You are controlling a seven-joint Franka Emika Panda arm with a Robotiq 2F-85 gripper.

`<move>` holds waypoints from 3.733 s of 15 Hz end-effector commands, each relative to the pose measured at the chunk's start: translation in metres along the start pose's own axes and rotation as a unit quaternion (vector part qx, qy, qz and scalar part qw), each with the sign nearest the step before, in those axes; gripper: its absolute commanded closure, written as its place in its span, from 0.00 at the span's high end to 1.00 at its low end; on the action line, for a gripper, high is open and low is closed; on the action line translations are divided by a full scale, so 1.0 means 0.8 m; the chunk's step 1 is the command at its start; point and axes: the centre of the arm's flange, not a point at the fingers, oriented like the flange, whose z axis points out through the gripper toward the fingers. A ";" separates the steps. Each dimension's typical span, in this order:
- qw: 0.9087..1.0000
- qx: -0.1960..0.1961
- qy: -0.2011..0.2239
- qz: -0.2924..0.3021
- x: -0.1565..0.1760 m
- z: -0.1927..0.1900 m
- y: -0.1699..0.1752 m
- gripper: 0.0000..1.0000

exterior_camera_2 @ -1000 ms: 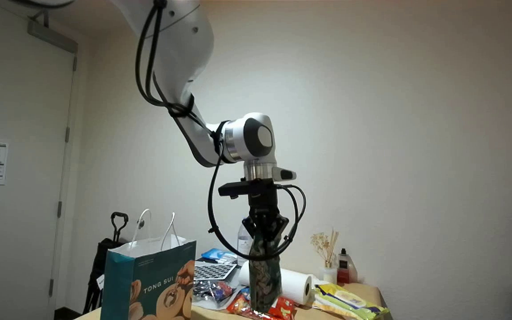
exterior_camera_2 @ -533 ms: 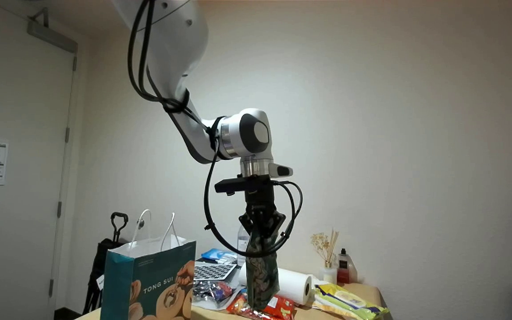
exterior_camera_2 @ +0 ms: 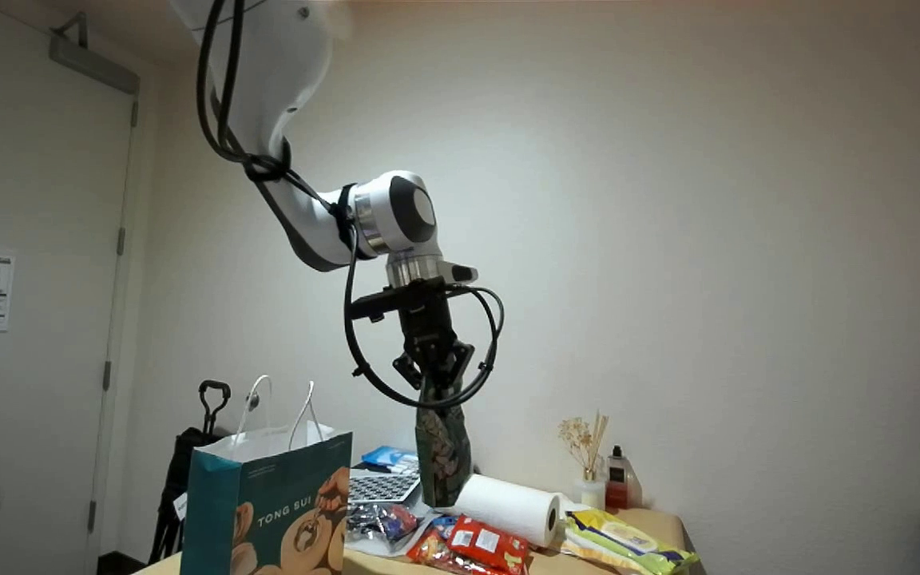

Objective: Pick the bag and put it in the carry bag

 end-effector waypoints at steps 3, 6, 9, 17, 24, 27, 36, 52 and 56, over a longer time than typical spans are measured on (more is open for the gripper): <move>0.994 -0.087 0.036 -0.049 -0.025 -0.089 -0.053 0.00; 0.996 -0.069 0.035 -0.054 -0.020 -0.081 -0.058 0.01; 0.995 -0.071 0.036 -0.053 -0.020 -0.082 -0.055 0.01; 0.982 -0.124 0.095 -0.105 -0.032 -0.169 -0.134 0.00; 0.962 -0.177 0.117 -0.171 -0.055 -0.222 -0.235 0.00; 0.953 -0.192 0.123 -0.202 -0.058 -0.223 -0.270 0.00; 0.941 -0.194 0.132 -0.243 -0.066 -0.208 -0.301 0.00; 0.950 -0.123 0.067 -0.280 -0.073 -0.150 -0.357 0.00; 0.952 -0.117 0.071 -0.276 -0.070 -0.149 -0.355 0.00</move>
